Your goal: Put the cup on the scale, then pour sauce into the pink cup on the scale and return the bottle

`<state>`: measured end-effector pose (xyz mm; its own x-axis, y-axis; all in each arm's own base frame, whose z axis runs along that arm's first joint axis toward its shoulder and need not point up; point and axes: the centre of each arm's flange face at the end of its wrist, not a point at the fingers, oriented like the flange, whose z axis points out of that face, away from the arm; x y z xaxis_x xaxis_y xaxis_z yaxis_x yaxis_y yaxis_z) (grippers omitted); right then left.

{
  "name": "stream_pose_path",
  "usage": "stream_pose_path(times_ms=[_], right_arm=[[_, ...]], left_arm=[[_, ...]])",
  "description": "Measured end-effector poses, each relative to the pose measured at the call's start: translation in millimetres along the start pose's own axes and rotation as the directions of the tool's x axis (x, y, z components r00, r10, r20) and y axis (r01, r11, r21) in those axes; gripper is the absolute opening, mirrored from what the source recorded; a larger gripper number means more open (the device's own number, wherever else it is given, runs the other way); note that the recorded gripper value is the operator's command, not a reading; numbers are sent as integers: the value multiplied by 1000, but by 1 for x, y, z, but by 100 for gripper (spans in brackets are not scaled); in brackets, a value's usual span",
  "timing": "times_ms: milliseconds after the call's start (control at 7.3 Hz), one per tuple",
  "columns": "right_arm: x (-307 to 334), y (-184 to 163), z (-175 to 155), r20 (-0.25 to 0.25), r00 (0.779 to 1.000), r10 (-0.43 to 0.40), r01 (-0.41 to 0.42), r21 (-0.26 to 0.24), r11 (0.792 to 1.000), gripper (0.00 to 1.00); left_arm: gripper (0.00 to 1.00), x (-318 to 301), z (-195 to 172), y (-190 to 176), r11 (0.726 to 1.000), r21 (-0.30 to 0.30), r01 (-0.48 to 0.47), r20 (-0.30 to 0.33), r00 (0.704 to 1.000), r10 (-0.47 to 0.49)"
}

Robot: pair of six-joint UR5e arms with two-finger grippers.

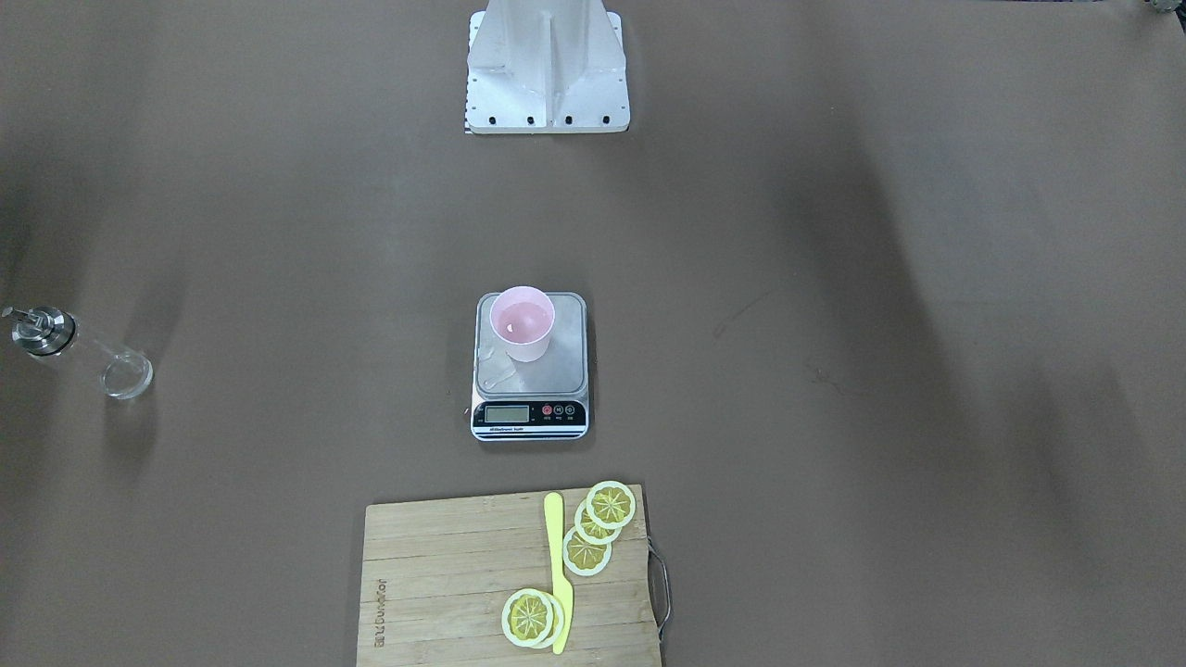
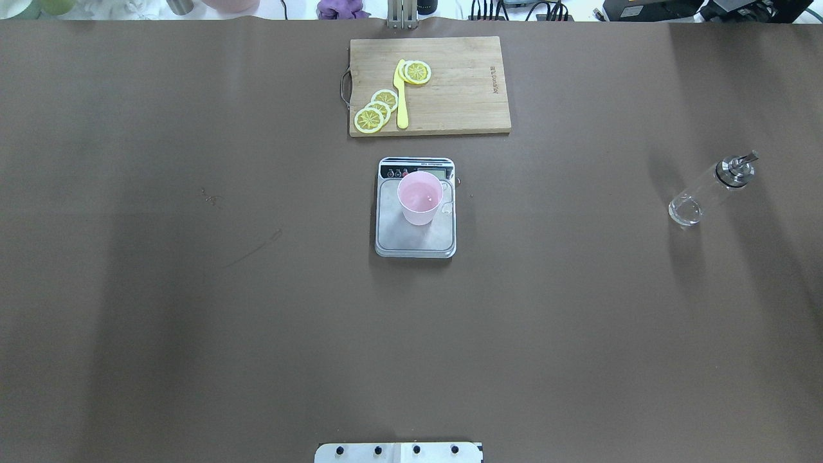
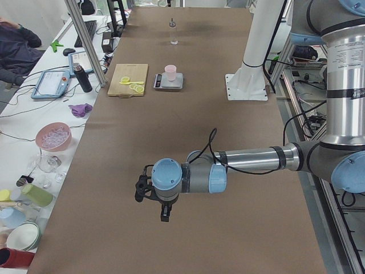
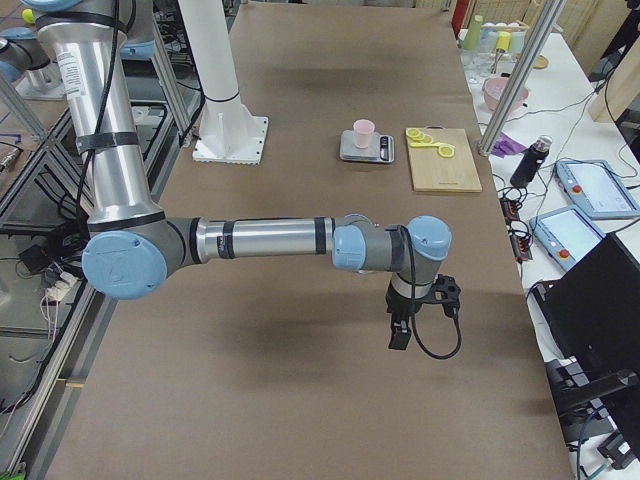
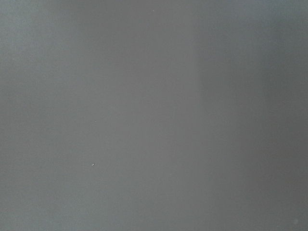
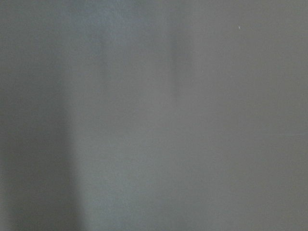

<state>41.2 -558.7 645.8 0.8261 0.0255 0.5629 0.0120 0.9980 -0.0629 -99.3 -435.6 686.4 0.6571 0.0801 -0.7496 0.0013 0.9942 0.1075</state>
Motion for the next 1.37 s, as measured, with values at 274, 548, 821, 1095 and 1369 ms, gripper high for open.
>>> stream_pose_path(times_ms=[274,548,821,1095,1369], right_arm=[[18,23,24,2,1000,-6,6,0,1000,100],[27,35,35,4,1000,-28,28,32,999,100],[29,39,38,4,999,-39,38,45,998,100],[29,39,38,8,998,-70,69,85,994,100],[25,35,36,28,996,-90,86,105,991,100]], left_arm=[[98,13,4,-12,999,-17,-44,59,997,45],[98,35,11,-34,994,-41,-100,101,989,104],[98,52,7,-47,993,-65,-103,106,988,109],[98,55,5,-45,993,-81,-89,105,990,97],[98,54,5,-44,993,-84,-85,105,990,93]])
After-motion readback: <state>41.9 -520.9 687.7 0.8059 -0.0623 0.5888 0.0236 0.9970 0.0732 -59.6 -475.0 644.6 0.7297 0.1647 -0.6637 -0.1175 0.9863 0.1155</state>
